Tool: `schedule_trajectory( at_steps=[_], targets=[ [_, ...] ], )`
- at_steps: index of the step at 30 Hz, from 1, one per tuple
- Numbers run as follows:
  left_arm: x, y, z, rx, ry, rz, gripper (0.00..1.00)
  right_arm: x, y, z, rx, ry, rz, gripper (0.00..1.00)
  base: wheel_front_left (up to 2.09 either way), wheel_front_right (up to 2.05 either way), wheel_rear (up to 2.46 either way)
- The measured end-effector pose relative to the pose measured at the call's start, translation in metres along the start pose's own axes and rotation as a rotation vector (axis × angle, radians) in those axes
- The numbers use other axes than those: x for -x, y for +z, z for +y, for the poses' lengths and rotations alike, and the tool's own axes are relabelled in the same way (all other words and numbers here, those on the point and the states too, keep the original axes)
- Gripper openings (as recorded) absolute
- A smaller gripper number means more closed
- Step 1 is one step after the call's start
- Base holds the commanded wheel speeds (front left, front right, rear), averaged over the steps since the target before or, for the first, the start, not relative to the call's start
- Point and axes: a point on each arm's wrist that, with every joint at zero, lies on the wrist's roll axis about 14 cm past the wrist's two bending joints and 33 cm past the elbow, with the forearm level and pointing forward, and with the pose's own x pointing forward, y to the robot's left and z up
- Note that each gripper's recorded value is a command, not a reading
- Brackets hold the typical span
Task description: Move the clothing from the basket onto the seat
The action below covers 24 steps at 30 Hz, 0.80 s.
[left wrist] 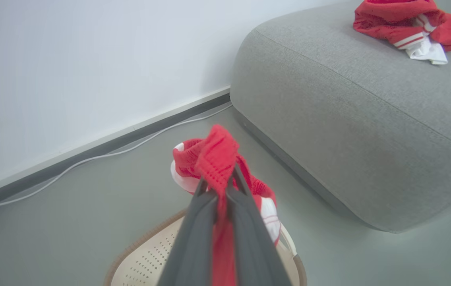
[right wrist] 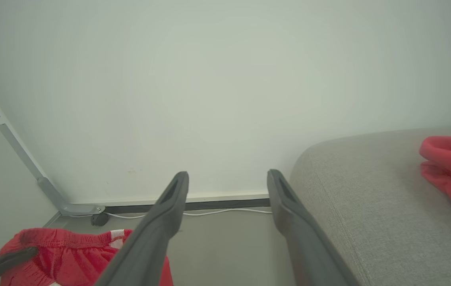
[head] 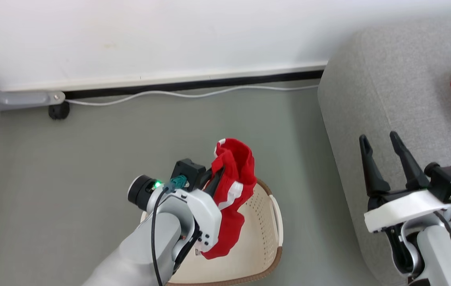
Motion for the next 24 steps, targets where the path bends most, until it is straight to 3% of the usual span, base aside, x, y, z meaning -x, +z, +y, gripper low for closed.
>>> schedule_trajectory(
  at_steps=[11,24],
  targets=[
    [0.007,0.092,-0.013,-0.018,0.0,-0.261,0.0,0.027,0.006,0.0,-0.001,-0.021,-0.006,1.0,0.0,0.0,0.0],
    [0.02,0.153,-0.034,-0.07,-0.071,-0.445,0.0,0.035,0.001,0.002,-0.011,-0.026,0.007,1.0,0.0,0.0,0.0]
  ],
)
